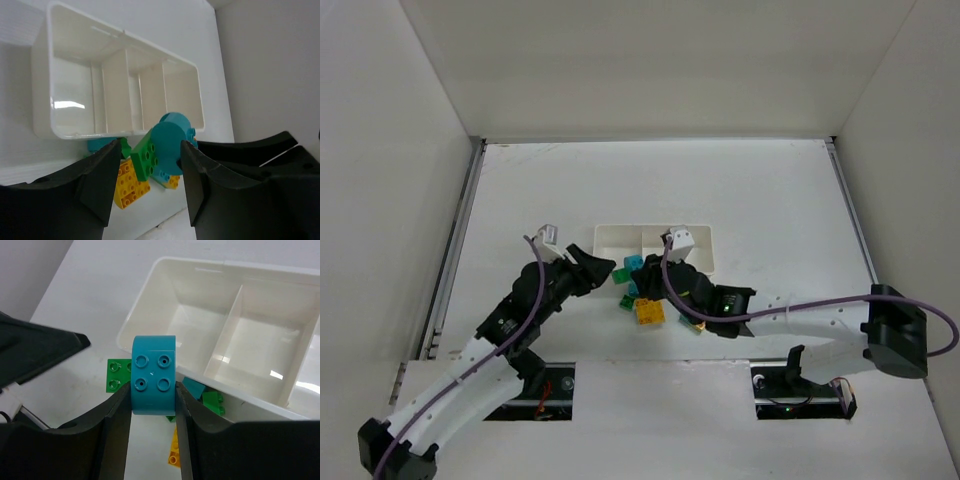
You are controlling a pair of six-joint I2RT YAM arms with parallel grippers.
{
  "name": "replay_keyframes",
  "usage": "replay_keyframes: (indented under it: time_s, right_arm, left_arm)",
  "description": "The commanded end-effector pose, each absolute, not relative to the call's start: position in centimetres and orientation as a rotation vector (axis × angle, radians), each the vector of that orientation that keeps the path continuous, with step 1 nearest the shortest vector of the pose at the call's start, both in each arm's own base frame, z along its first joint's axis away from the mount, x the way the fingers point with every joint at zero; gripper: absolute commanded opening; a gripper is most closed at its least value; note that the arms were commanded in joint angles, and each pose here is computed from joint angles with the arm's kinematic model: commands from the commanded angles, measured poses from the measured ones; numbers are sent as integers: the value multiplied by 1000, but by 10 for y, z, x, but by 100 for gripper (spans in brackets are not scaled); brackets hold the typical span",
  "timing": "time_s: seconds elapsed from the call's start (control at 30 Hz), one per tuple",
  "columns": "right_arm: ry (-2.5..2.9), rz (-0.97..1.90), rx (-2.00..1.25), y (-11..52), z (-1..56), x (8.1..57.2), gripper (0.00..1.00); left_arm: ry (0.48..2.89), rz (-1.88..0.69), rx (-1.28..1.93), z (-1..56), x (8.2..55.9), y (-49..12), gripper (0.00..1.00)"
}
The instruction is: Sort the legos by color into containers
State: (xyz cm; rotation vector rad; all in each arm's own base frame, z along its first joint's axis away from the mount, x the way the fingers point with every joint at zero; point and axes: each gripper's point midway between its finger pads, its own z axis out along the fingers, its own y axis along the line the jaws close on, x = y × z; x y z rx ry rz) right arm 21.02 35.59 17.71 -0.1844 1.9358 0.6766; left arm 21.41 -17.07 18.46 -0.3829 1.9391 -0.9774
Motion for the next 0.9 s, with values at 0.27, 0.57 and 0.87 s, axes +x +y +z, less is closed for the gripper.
replay_keyframes:
  time_s: [0.27, 0.57, 0.87]
  right_arm:
    - [1830, 832, -77, 348, 222, 215, 19]
    - [1829, 863, -63, 344, 220, 213, 19]
    - [1772, 899, 14, 312, 239, 220, 19]
  left_arm:
    - [1907, -1015, -261, 198, 216, -207, 41]
    - [1880, -1073, -260, 197, 217, -222, 14]
    - [1874, -1032, -258, 193, 219, -222, 7]
